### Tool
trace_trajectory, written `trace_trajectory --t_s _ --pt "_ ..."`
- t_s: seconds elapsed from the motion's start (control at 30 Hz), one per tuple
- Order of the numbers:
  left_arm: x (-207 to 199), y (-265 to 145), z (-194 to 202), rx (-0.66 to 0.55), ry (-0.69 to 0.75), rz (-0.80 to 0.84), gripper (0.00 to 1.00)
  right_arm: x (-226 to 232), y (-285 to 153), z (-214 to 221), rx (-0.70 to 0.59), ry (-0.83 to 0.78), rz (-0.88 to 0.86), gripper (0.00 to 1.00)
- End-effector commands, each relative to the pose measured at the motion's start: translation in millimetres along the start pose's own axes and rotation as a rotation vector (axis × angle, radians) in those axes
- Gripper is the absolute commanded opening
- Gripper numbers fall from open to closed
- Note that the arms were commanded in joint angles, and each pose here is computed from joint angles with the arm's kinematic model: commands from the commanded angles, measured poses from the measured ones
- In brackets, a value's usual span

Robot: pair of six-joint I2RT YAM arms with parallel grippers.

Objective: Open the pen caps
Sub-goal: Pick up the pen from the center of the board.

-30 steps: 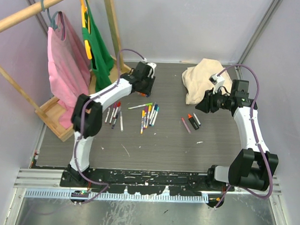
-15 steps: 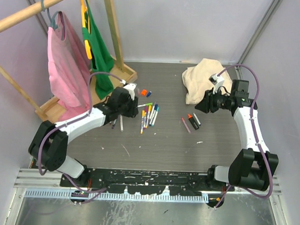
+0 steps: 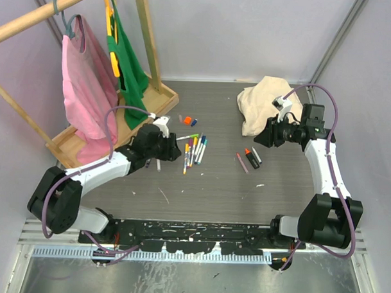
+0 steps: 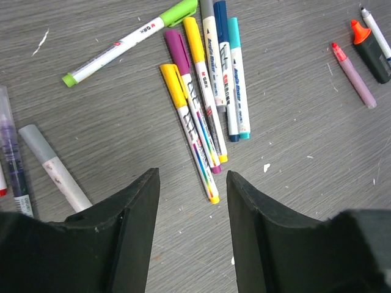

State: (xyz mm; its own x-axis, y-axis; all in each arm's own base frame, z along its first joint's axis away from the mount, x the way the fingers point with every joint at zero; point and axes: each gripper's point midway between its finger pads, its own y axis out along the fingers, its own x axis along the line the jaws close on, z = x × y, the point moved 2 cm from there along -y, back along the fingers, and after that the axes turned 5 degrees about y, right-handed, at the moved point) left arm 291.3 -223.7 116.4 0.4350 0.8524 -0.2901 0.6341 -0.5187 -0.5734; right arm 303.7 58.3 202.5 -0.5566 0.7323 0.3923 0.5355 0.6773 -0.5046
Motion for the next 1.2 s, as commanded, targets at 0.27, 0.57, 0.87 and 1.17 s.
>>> trace_trajectory --t_s 0.27,0.57,0.87,1.17 --pt "3.9 21.1 2.0 0.057 -0.004 -0.147 0.49 6.6 -5.4 -10.5 -0.039 -0.042 -0.017 0.4" --pt "-1.9 44.8 5.4 0.138 0.044 -0.204 0.44 6.8 -5.4 -10.6 -0.04 -0.042 -0.019 0.4" --pt "-8.3 67.5 12.3 0.206 0.065 -0.244 0.35 6.1 -5.2 -10.1 -0.038 -0.042 -0.017 0.4" --pt "-10.1 74.3 18.9 0.233 0.06 -0.233 0.29 7.2 -5.9 -10.7 -0.039 -0.045 -0.018 0.4"
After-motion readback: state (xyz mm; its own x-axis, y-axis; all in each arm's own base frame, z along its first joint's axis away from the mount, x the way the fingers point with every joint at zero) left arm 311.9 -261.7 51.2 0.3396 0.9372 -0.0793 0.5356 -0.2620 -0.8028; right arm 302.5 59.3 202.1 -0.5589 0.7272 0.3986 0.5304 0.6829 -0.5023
